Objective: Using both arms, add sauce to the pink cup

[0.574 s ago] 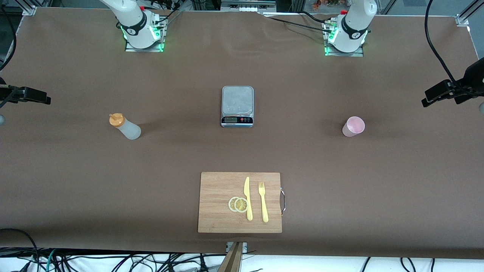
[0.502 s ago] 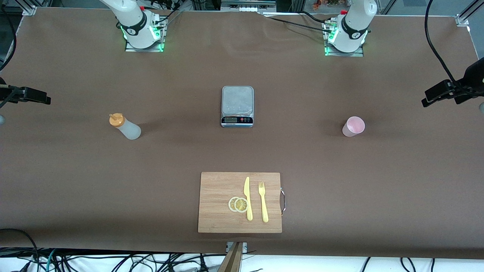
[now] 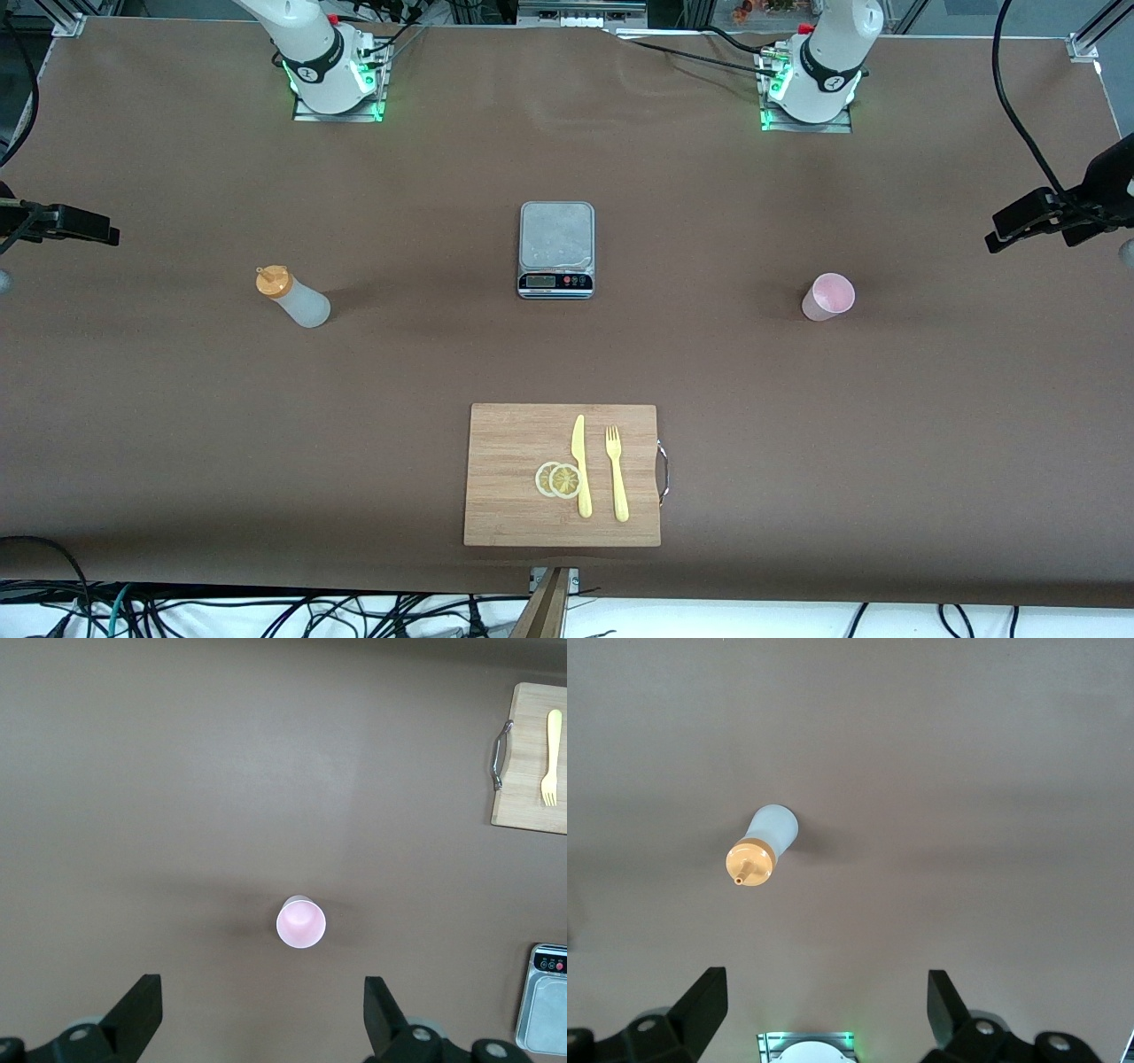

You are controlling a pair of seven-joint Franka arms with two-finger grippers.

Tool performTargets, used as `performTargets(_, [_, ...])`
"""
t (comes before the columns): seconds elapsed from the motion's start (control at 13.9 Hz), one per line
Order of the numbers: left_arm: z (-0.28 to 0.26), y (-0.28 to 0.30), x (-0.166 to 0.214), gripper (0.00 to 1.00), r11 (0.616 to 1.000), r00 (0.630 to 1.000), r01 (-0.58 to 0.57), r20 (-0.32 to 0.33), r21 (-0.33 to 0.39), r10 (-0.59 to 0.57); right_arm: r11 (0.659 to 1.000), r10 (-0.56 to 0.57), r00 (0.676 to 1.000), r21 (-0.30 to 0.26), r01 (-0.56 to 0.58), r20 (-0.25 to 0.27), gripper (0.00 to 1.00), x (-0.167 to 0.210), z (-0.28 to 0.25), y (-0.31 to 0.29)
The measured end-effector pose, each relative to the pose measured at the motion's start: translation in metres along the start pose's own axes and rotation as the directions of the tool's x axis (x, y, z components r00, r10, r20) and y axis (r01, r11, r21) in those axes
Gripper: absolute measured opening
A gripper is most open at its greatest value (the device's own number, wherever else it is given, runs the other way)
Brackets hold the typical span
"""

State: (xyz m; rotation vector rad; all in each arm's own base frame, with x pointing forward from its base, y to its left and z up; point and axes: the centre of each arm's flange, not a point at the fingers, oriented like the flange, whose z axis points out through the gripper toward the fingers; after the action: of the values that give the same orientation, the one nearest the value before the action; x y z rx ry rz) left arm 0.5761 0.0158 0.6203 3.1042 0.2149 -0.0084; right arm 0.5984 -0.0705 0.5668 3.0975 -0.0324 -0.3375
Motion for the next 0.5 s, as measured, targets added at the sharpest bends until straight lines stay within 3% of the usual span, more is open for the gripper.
performTargets(0.5, [-0.001,0.0044,-0.0002,1.0,1.0,1.0,-0.008,-0.004,-0.001,0.008,1.0,0.0,1.0,0.0,0.0,0.0,1.0,0.0001,0.0,0.0])
